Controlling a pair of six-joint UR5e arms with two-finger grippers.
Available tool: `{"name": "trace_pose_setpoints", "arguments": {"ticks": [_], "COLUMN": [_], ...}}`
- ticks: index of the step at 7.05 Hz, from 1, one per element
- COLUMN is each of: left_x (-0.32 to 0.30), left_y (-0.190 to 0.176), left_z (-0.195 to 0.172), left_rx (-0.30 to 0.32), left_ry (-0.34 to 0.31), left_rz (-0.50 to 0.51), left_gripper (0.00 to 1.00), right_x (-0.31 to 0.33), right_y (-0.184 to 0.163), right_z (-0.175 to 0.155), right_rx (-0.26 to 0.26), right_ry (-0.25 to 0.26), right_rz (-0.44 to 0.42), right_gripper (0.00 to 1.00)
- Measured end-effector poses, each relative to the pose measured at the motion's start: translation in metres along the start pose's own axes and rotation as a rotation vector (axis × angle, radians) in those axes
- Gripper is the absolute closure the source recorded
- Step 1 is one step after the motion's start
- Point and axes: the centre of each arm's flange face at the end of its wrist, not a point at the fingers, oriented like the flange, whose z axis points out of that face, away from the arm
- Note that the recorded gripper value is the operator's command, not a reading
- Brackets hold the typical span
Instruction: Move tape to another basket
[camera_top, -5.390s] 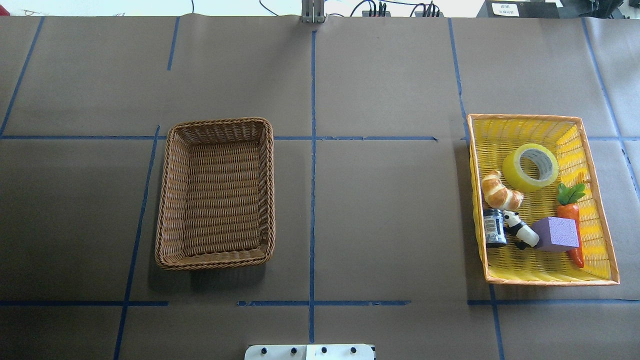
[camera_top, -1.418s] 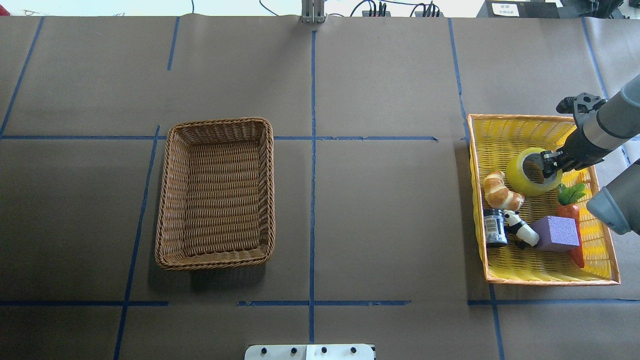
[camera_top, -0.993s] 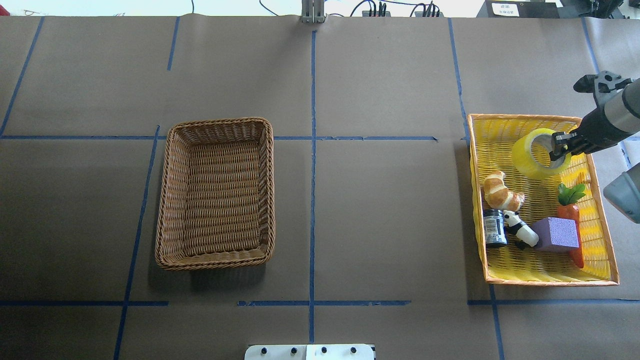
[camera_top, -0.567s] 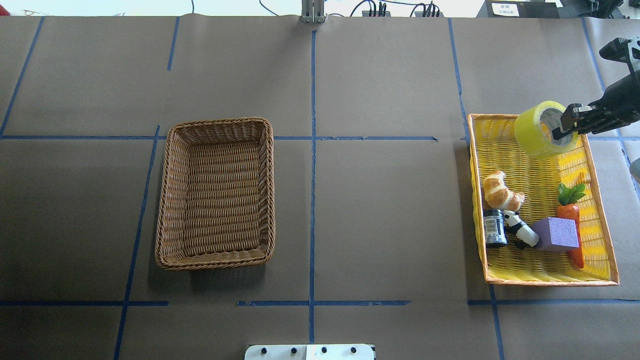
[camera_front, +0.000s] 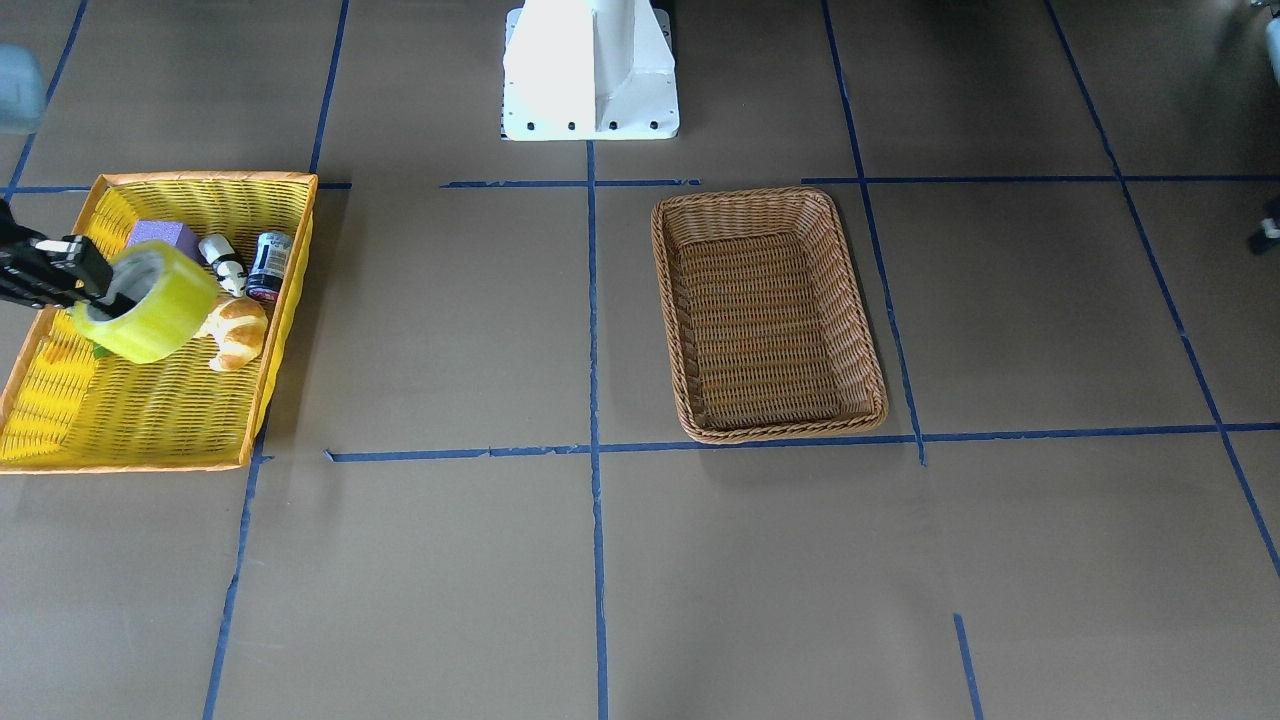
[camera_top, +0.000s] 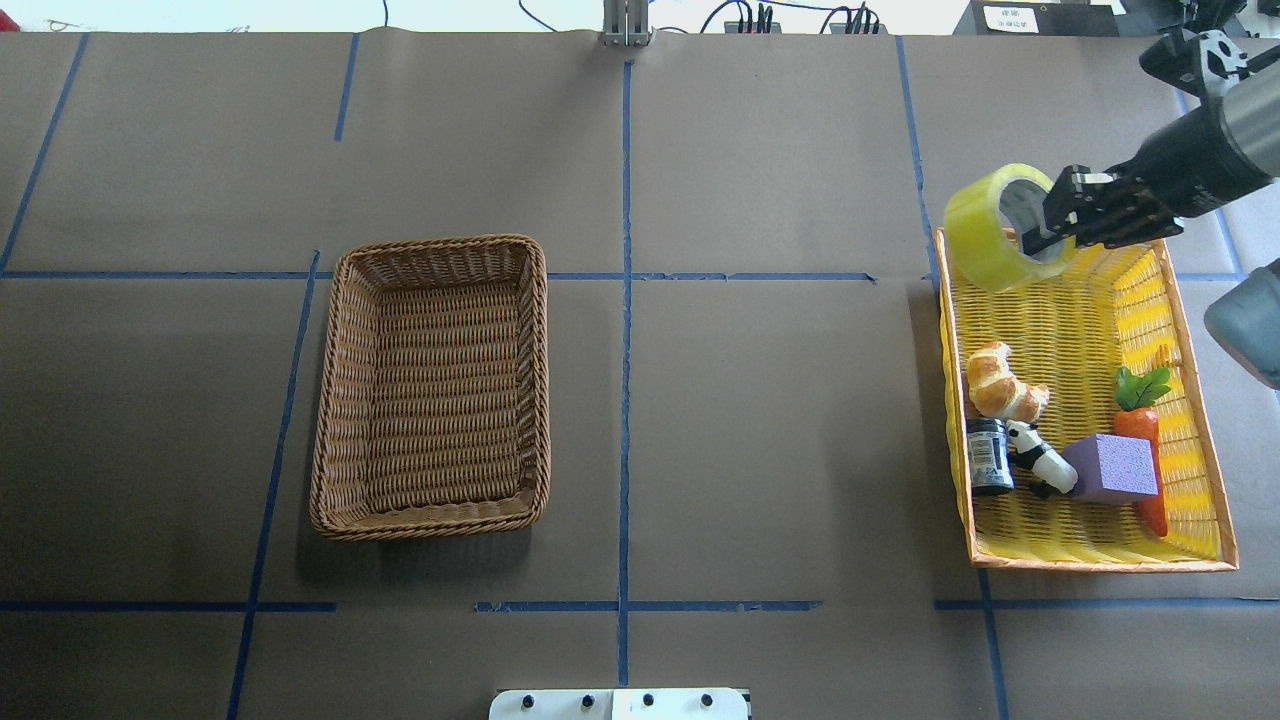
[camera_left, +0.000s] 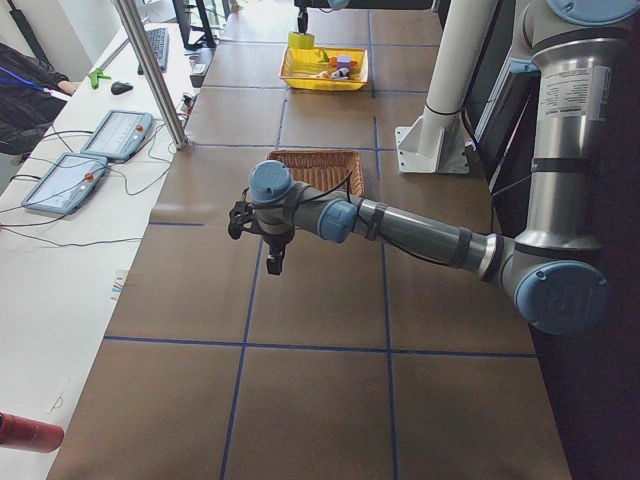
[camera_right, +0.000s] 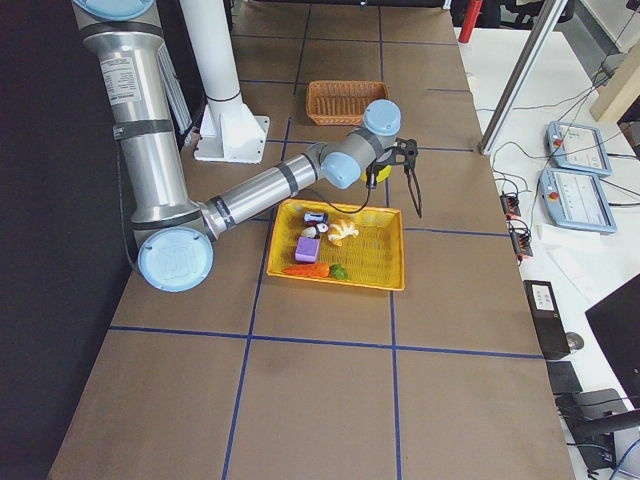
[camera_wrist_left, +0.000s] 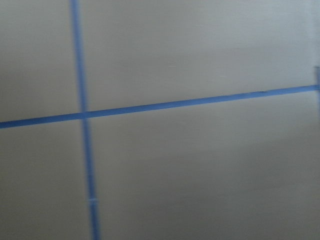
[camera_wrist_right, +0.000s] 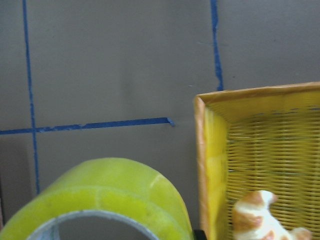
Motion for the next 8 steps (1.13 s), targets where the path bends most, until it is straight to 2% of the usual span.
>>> {"name": "trace_pose_setpoints", "arguments": {"ticks": [1,3,6,8], "left_x": [0.055,0.148,0.241,0.272], "left_y": [0.007,0.023,0.035,0.062], "left_z": [0.019,0.043,0.028,0.031], "left_rx": [0.035,0.041,0.017,-0.005], "left_ry": [0.086,0.273,0.552,0.763], "left_rz": [-0.069,-0.188,-0.368,-0.422], "left_gripper": [0.00,0.00,0.00,0.00], "right_x": [-0.037,-0.079,-0.115,-0.139], "right_y": [0.013,0.046,0.098,0.141], "right_z": [0.011,0.031,0.060,0.080], "right_rx": [0.006,0.024,0.022,-0.016], "right_ry": [-0.071,-0.220,-0.433,-0.581], "right_rz": [0.040,0.103,0.171,0.175], "right_gripper": [0.99,0.99,1.00,0.99]}}
